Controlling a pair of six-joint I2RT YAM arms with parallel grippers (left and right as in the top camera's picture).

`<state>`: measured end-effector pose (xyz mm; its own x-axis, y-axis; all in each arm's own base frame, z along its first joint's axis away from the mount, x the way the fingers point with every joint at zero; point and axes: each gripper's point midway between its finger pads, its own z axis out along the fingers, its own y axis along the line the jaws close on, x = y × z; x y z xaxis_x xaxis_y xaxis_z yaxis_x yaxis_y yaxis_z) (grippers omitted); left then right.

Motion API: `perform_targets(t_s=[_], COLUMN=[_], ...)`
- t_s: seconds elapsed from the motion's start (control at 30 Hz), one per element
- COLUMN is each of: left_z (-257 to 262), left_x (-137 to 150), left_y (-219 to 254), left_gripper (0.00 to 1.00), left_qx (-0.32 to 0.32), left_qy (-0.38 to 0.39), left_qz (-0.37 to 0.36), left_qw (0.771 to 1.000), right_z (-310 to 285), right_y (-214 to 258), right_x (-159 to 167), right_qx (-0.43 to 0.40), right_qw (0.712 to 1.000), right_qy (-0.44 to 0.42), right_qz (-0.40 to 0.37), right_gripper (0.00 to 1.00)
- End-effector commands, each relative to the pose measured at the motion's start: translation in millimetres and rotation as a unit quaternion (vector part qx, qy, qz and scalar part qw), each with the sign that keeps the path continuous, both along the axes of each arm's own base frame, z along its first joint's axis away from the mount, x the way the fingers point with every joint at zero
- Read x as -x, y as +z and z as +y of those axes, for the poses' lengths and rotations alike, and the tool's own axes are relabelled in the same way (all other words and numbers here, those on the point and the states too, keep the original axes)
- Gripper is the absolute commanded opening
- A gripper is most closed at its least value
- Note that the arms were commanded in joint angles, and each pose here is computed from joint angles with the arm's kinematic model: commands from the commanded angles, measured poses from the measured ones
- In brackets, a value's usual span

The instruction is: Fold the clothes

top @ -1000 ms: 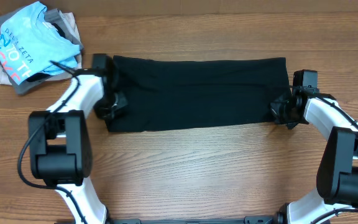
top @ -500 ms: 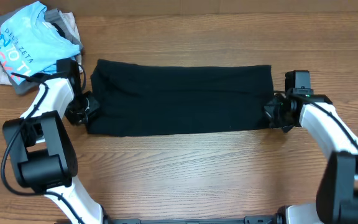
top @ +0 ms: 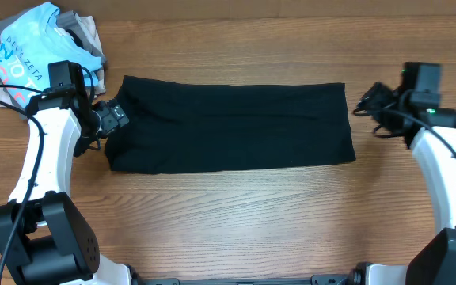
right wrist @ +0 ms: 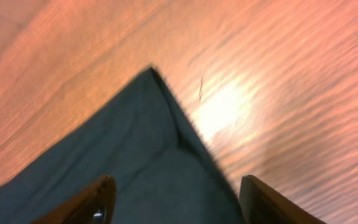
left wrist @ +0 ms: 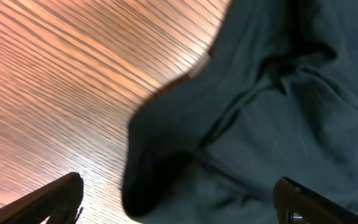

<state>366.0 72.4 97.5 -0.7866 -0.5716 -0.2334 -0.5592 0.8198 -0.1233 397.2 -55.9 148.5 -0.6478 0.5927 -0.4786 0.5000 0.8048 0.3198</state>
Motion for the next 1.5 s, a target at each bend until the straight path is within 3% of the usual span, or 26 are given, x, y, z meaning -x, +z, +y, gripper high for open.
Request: perform_targets(t_s=[0.0,0.1,0.4,0.83,1.13,1.27,1.47], left_z=[-13.4,-14.6,-18.8,-18.5,-18.5,-18.2,-18.0], left_x=[-2.4,1.4,7.7,6.8,6.6,5.1,4.2], left_y=[8.4,7.3,5.7,5.9,5.9,6.3,6.5], left_gripper=[1.0,1.0,1.0,1.0,1.0,1.0,1.0], left_qx=[0.036,0.038,0.049,0.048,0.048,0.047,0.047], left_qy=[-0.024,-0.024,-0.026,-0.026,-0.026,-0.026,-0.026], left_qz=[-0.014,-0.006,0.006,0.005,0.004,0.001,-0.001], left_qw=[0.999,0.999,0.998,0.998,0.998,0.999,0.999], right_z=[-15.3,-18.7,-18.7,19.2,41.2,50.8,65.8], right_y=[5.7,-7.5,-68.4,-112.8,-160.0,-175.7,-187.2], right_x=[-14.3,-21.8,-39.9,-41.4,-25.6,-11.3,4.8], right_qx=[-0.009,-0.06,-0.215,-0.23,-0.208,-0.181,-0.137], right_qw=[0.995,0.985,0.953,0.943,0.945,0.944,0.938], right_qy=[0.094,0.153,0.201,0.24,0.243,0.246,0.26], right_qz=[-0.035,-0.06,-0.067,-0.02,0.07,0.125,0.183], right_gripper=[0.78,1.0,1.0,1.0,1.0,0.95,0.73])
